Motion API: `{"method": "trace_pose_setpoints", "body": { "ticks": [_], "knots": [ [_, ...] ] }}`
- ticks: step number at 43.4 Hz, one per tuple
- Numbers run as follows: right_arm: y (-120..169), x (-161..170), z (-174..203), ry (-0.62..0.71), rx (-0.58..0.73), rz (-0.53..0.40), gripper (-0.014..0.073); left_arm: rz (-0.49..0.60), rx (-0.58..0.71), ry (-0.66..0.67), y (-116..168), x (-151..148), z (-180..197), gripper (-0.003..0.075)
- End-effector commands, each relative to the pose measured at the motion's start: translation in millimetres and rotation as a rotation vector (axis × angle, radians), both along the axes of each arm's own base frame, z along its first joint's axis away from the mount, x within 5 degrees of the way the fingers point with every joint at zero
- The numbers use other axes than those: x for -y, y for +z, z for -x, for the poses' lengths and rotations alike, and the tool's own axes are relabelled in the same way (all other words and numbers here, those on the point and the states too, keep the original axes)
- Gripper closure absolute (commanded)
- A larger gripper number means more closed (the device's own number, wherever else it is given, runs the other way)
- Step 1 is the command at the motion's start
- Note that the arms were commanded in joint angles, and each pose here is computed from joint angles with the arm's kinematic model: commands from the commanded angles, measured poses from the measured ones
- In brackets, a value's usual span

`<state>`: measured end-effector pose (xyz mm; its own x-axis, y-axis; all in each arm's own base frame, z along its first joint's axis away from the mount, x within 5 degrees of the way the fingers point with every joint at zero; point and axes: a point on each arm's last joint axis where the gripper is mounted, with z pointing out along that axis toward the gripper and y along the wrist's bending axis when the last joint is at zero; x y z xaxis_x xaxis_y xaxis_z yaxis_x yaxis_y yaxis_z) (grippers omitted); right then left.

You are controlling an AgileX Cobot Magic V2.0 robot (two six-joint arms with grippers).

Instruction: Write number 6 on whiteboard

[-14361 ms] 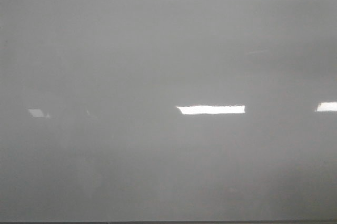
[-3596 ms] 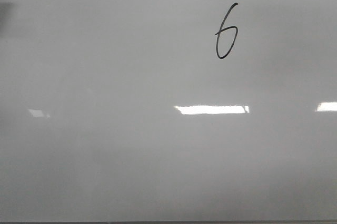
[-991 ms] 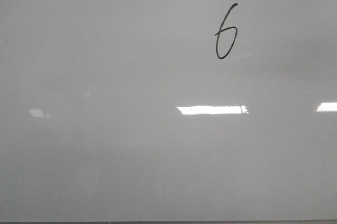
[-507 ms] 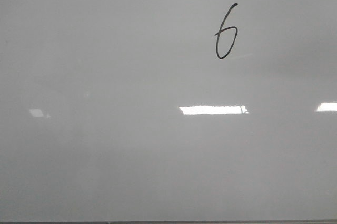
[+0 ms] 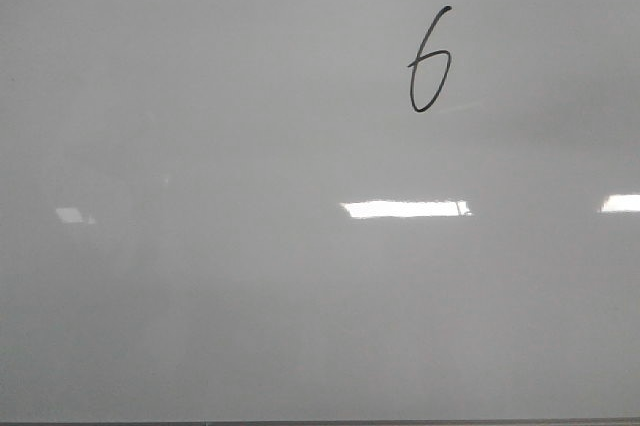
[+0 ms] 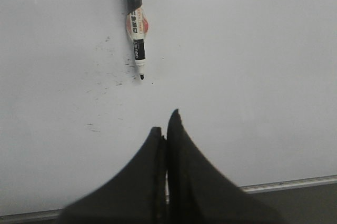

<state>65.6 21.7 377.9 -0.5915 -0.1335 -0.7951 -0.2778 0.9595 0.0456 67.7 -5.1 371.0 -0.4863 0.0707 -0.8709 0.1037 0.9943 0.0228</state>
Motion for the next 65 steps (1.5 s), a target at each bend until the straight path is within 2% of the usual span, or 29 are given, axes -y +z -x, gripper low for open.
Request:
{"method": "trace_pose_setpoints", "body": {
  "ticks": [1,4,9,18,24,32,41,59,65],
  "knots": [
    [10.4,0.7,-2.5,-0.009,0.072,-0.007,0.0716,0.03,0.116,-0.006,11.5,0.1,3.8,0.0741],
    [10.3,0.7,-2.4,-0.009,0.071,-0.007,0.0716,0.033,0.146,0.013,8.9,-2.1,9.6,0.0741],
    [10.3,0.7,-2.4,-0.009,0.071,-0.007,0.0716,0.051,0.27,0.053,-4.4,-4.5,14.9,0.0741],
    [10.3,0.7,-2.4,-0.009,0.071,-0.007,0.0716,0.055,0.478,0.092,-65.5,-5.9,15.1,0.0741],
    [10.3,0.7,-2.4,-0.009,0.071,-0.007,0.0716,0.059,0.535,0.103,-108.5,-6.0,15.2,0.0741],
    [10.3,0.7,-2.4,-0.009,0.071,-0.007,0.0716,0.116,0.572,0.121,-141.7,-5.8,15.2,0.0741],
    [10.3,0.7,-2.4,-0.009,0.07,-0.006,0.0716,0.138,0.605,0.124,-160.3,-5.8,12.9,0.0741],
    [10.3,0.7,-2.4,-0.009,0.07,-0.006,0.0716,0.138,0.607,0.124,-159.6,-5.8,13.0,0.0741],
    [10.3,0.7,-2.4,-0.009,0.07,-0.006,0.0716,0.093,0.621,0.114,-158.5,-5.8,13.0,0.0741]
  ]
}}
